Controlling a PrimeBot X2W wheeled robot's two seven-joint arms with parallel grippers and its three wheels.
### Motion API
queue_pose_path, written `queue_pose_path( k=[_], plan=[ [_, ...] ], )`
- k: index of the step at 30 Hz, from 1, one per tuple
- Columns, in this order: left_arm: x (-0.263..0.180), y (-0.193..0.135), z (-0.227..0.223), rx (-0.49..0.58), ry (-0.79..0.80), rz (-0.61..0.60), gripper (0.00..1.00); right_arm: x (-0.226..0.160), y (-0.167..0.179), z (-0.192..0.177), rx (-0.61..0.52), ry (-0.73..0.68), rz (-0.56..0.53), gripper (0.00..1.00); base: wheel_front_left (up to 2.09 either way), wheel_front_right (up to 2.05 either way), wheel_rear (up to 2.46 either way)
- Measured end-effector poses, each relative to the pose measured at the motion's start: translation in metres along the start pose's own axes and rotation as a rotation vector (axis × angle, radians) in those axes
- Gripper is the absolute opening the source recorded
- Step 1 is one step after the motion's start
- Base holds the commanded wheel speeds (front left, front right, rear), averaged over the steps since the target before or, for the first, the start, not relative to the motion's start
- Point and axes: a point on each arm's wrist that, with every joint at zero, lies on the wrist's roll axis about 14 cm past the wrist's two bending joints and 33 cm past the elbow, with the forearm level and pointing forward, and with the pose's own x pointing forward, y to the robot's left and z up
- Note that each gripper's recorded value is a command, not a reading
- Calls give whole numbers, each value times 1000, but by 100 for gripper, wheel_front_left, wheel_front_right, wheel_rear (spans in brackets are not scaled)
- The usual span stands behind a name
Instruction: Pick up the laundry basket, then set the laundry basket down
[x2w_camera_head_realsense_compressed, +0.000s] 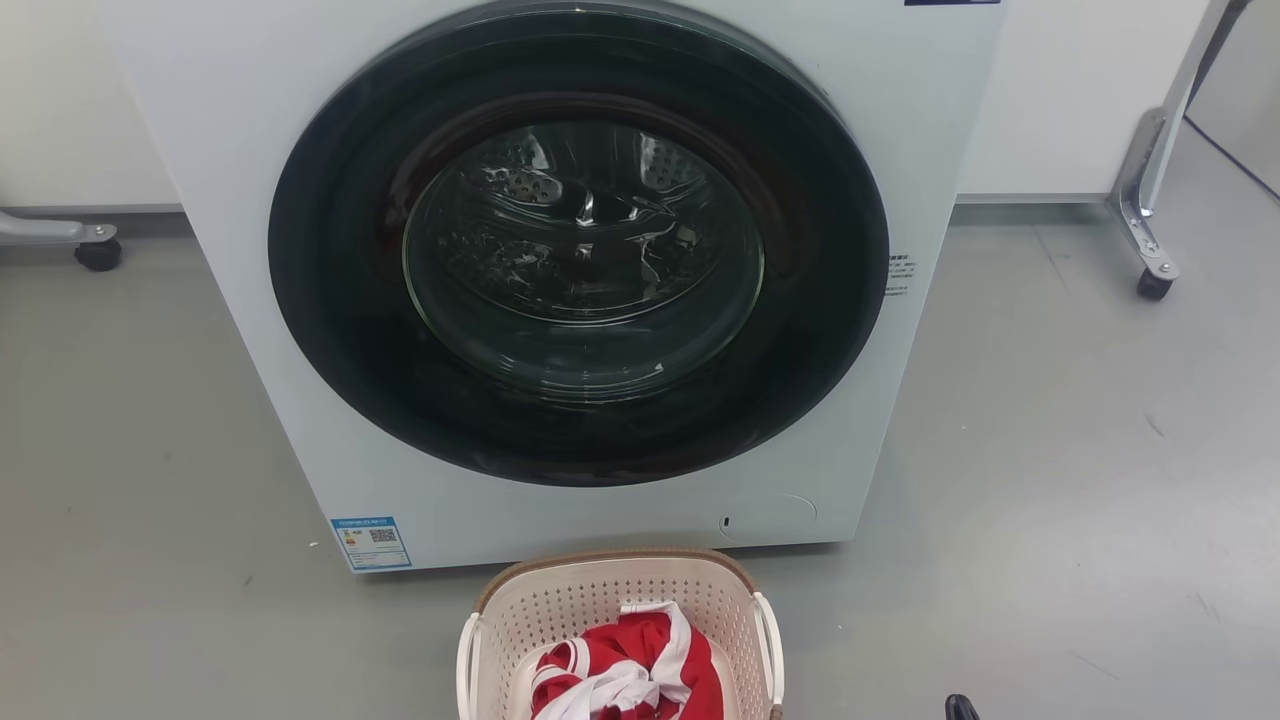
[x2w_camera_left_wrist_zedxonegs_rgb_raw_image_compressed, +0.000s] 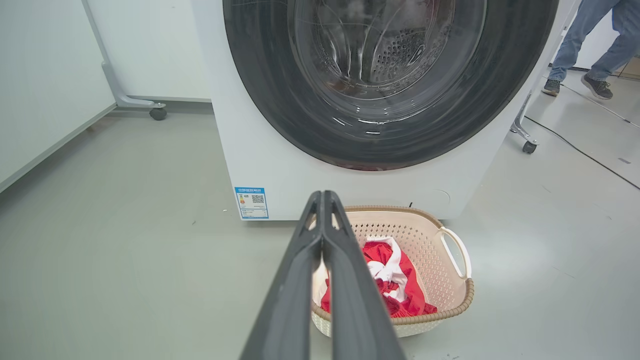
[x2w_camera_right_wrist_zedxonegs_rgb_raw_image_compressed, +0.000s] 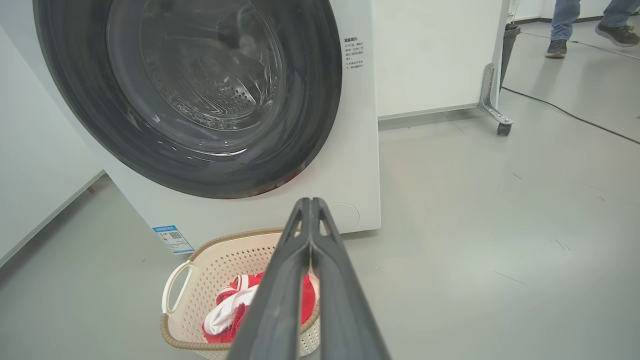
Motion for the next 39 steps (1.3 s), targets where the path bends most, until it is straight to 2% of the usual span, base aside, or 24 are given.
queue_pose_path(
  k=[8, 39],
  plan=[
    [2, 9, -5, -94, 38, 28, 0, 3, -10, -4, 93, 32, -31, 0, 0, 0, 0],
    [21, 29, 0, -584, 89, 91, 0, 23, -44, -7, 556, 104, -127, 0, 0, 0, 0]
  ],
)
